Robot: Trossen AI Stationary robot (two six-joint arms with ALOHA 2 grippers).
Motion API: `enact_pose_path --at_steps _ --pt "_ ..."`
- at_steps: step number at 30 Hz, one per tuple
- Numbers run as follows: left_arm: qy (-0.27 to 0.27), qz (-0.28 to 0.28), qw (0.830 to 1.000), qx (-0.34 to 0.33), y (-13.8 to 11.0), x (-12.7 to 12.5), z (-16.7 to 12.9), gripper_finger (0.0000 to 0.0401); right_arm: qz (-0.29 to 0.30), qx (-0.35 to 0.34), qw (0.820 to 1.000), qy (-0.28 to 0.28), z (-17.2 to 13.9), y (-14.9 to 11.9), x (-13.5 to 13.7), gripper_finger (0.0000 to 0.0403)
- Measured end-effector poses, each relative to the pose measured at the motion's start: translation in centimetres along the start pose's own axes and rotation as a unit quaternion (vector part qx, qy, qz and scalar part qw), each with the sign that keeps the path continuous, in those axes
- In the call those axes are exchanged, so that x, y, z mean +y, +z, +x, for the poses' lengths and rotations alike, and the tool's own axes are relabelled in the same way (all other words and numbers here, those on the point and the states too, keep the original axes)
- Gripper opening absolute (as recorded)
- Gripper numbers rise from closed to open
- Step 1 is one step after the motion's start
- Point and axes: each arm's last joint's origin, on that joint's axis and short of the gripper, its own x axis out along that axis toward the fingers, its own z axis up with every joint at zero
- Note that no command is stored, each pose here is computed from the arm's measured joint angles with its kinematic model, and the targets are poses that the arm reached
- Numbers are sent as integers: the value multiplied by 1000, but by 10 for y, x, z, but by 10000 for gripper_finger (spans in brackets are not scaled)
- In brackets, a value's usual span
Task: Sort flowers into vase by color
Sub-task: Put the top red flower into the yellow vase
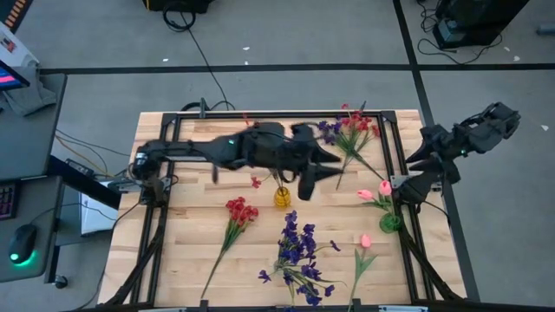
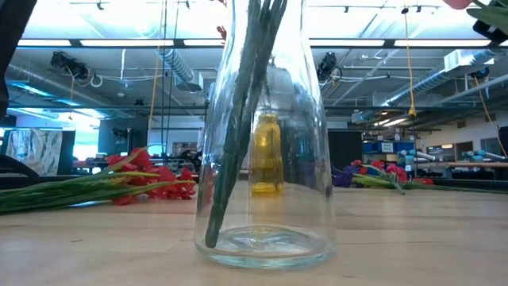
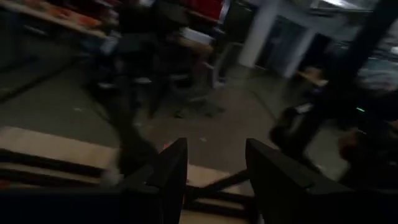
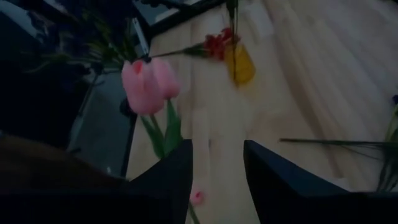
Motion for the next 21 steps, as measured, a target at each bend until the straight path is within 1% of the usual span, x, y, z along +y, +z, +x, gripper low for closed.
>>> enact_pose_path --at_steps 3,7,9,12,17,21 --pt "57 13 998 7 13 -2 -22 168 0 -7 1000 -7 0 1 0 151" --pt "147 13 989 33 22 -1 -52 168 5 -36 999 -18 0 3 0 150" --pt "190 11 981 40 27 -1 -67 168 8 -57 998 -28 0 5 1 151" --pt "240 6 970 50 33 -3 -90 168 13 -82 996 -42 0 8 1 150" --pt "307 -12 950 62 41 -4 -128 168 28 -130 989 -59 -1 13 2 150" --pt "360 -23 929 88 41 -3 -159 168 37 -161 984 -73 -2 16 2 150"
